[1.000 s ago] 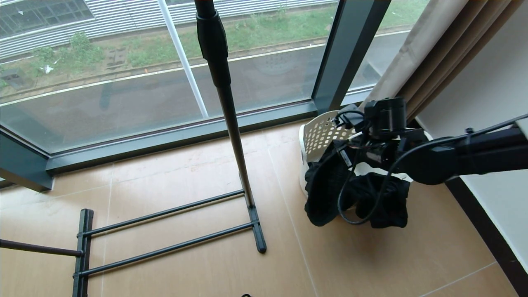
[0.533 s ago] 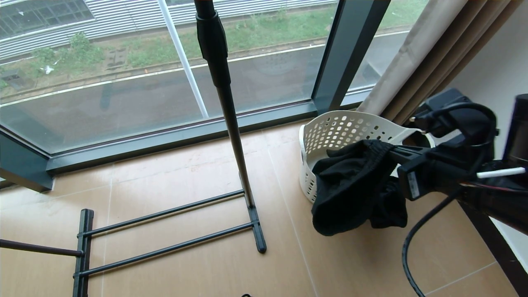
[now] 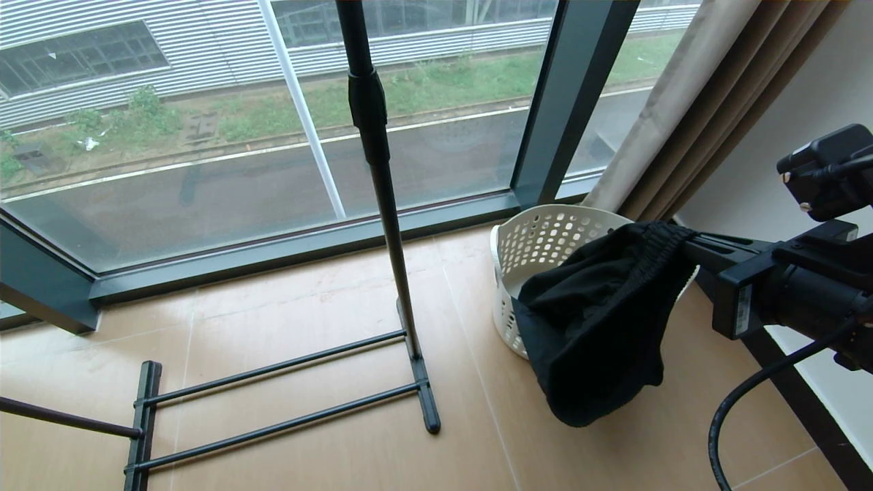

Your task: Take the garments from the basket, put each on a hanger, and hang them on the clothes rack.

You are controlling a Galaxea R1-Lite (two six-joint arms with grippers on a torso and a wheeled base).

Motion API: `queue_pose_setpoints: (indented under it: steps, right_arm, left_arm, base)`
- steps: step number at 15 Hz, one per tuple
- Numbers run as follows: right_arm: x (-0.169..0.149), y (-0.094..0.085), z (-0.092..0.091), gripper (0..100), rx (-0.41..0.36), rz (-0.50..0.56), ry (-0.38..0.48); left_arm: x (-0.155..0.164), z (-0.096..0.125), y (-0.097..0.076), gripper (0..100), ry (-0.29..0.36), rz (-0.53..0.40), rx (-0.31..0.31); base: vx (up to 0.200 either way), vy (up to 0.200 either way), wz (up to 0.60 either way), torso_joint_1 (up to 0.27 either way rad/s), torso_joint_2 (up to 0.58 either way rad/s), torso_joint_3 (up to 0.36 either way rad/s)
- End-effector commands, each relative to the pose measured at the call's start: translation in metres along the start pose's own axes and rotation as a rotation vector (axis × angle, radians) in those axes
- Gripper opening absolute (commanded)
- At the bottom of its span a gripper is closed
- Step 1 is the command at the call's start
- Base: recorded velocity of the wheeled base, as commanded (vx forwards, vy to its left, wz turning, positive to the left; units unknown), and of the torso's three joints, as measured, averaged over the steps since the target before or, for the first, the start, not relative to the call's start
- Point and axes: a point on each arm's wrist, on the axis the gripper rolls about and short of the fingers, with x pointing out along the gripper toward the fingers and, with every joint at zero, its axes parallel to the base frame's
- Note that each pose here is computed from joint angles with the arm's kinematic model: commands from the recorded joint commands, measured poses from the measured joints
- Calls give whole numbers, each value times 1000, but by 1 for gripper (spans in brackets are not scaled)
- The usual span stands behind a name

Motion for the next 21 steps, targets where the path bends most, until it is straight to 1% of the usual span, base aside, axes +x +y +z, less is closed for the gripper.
queue_pose_setpoints:
  steps: [1, 4, 7, 13, 21]
  right_arm:
    - [1, 0, 0, 0, 4, -3, -8]
    - [2, -4, -2, 0, 13, -27, -18]
    - [-1, -5, -1, 0, 18, -29, -29]
    - [-1, -5, -1, 0, 17, -28, -28]
    - [1, -3, -5, 0, 9, -14, -16]
  left_arm:
    - [0, 0, 0, 100, 1, 0, -1]
    - [0, 0, 0, 100, 1, 0, -1]
    - [0, 0, 0, 100, 2, 0, -1]
    - [0, 0, 0, 100, 1, 0, -1]
    - [0, 0, 0, 100, 1, 0, -1]
  base:
    - [0, 0, 0, 2, 2, 198]
    - [0, 0, 0, 15, -29, 177]
    - [0, 0, 0, 132, -347, -2]
    - [0, 0, 0, 192, -453, -78]
    - [0, 0, 0, 226, -508, -85]
